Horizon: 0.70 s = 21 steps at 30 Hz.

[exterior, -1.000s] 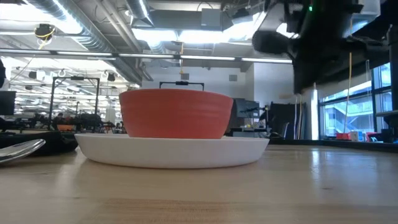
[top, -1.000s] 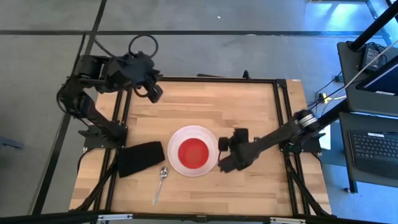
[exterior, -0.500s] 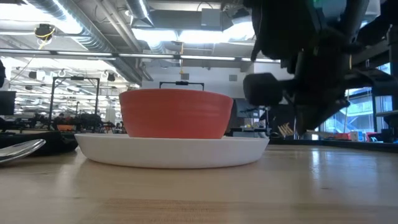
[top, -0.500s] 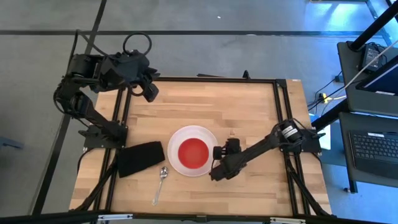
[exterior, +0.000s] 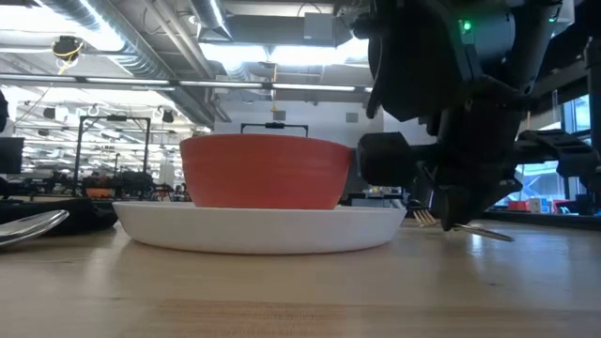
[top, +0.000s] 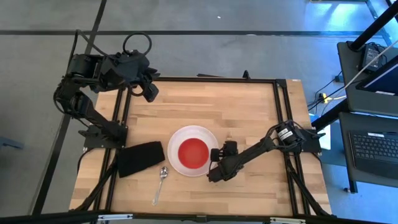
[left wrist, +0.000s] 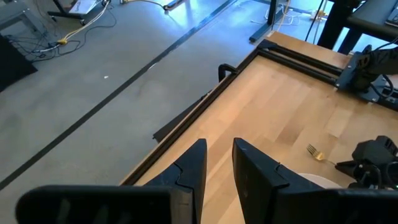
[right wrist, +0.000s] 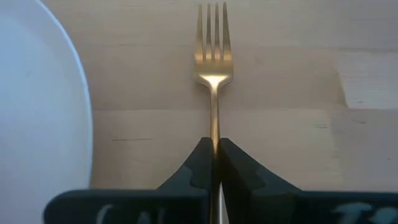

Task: Set table place
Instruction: Move the gold fork to the right of the white plate

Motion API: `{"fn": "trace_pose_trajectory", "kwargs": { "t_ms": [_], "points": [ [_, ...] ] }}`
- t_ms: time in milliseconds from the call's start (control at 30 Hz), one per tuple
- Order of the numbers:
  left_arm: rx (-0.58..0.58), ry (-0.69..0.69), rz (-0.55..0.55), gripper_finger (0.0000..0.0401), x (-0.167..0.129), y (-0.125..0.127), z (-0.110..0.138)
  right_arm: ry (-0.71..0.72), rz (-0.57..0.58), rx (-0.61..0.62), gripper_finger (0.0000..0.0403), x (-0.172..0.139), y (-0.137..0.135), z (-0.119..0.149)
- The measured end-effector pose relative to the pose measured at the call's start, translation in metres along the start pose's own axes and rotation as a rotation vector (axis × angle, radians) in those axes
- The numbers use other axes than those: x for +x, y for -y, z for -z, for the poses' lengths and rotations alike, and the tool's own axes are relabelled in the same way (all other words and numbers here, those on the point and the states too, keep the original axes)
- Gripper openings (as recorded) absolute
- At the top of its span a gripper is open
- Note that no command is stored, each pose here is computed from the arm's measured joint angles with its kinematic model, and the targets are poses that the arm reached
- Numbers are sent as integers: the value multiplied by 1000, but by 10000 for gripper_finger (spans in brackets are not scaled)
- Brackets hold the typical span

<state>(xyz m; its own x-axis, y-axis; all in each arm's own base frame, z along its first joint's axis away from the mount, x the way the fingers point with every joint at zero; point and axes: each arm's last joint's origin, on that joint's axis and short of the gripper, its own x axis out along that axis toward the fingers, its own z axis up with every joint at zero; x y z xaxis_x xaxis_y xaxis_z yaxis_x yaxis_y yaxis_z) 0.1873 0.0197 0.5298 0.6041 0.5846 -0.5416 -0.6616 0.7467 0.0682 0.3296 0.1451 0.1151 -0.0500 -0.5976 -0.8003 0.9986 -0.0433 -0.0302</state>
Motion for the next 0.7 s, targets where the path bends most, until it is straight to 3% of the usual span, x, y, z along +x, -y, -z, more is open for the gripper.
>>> {"fn": "trace_pose_trajectory", "kwargs": {
  "t_ms": [267, 567, 700],
  "points": [
    [14, 0, -1, 71, 0, 0, 0, 8, -16, 0, 20, 11, -3, 10],
    [35, 0, -2, 71, 0, 0, 0, -19, 6, -18, 111, 3, -3, 3],
    [35, 0, -1, 71, 0, 0, 0, -8, 15, -26, 134, -16, -3, -10]
  ]
}}
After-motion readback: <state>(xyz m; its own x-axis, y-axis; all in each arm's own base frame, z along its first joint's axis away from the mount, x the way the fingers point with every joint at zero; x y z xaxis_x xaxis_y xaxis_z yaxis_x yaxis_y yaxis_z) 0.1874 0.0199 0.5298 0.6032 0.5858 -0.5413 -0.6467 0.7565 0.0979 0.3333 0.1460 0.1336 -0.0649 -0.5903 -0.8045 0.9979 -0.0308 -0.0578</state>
